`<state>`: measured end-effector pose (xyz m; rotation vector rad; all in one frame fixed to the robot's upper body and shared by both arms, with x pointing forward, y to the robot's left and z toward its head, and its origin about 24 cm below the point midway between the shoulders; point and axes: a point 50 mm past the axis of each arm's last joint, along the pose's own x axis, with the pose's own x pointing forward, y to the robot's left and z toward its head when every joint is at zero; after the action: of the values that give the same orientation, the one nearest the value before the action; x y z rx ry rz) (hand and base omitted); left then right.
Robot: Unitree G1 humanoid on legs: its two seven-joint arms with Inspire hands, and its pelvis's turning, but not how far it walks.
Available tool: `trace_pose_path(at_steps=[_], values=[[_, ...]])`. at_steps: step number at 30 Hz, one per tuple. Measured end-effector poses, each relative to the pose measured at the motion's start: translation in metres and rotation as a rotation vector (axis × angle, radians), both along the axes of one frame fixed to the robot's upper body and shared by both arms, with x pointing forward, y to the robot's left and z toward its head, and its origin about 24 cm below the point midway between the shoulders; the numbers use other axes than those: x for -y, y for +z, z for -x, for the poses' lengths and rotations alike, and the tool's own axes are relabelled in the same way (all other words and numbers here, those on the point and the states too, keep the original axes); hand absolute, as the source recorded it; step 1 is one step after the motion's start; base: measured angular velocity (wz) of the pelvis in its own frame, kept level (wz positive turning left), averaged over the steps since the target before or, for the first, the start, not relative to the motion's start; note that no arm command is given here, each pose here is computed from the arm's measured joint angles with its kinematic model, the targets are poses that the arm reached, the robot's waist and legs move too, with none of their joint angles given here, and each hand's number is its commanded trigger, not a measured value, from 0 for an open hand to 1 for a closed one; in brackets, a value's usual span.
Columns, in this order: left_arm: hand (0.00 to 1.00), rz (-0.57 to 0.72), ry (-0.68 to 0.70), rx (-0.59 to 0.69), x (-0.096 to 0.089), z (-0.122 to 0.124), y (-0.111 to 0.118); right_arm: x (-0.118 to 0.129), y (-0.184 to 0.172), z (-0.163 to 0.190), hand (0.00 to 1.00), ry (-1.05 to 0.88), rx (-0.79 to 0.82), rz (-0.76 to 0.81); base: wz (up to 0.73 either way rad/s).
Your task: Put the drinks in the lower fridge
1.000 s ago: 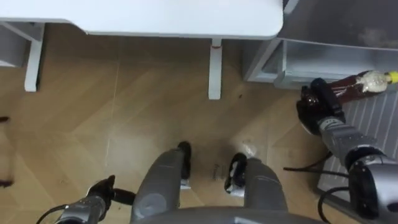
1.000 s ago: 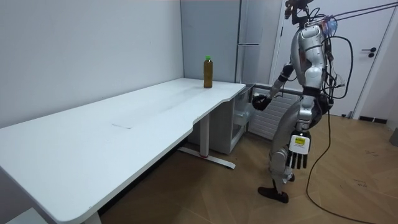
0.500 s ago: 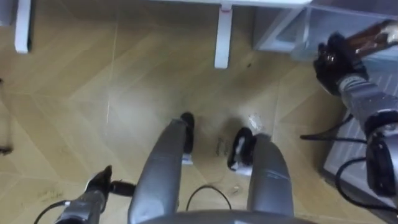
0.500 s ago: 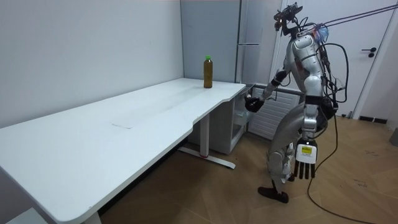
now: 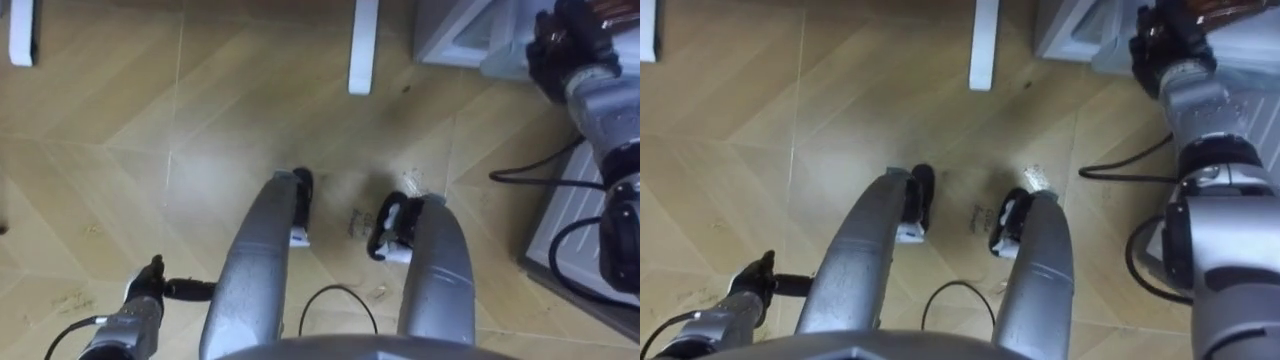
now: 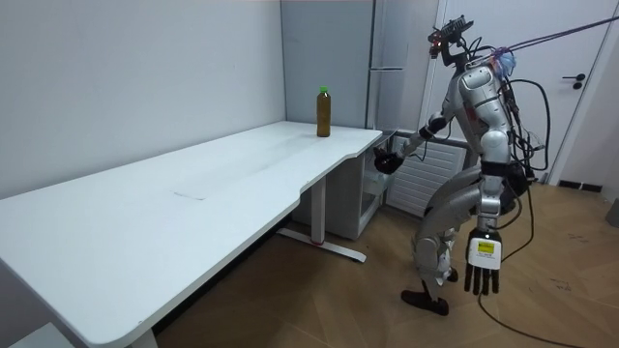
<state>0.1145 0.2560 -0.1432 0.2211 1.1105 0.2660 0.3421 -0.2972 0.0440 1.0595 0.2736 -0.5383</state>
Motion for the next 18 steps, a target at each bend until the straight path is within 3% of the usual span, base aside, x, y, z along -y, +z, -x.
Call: trace_pose_path(at_steps=[6,7,8,9,18], values=[[0.00,-0.007,-0.008,0.000,0.002,0.003,0.000,0.006,0.006,-0.001,1.00,-0.026,-0.010,0.008,-0.02],[0.00,-0.008,-0.007,-0.004,0.002,0.005,0.000,0.006,0.007,-0.001,0.87,-0.027,-0.013,0.009,0.00],[0.00,-0.008,-0.006,-0.007,0.002,0.007,-0.001,0.007,0.007,-0.001,0.26,-0.029,-0.015,0.010,0.00],[0.00,-0.008,-0.006,-0.008,0.002,0.007,-0.001,0.007,0.007,-0.001,0.00,-0.029,-0.016,0.010,0.00],[0.00,-0.002,-0.005,-0.011,0.003,0.014,-0.001,0.010,0.008,0.000,0.00,-0.042,-0.019,0.017,0.00]])
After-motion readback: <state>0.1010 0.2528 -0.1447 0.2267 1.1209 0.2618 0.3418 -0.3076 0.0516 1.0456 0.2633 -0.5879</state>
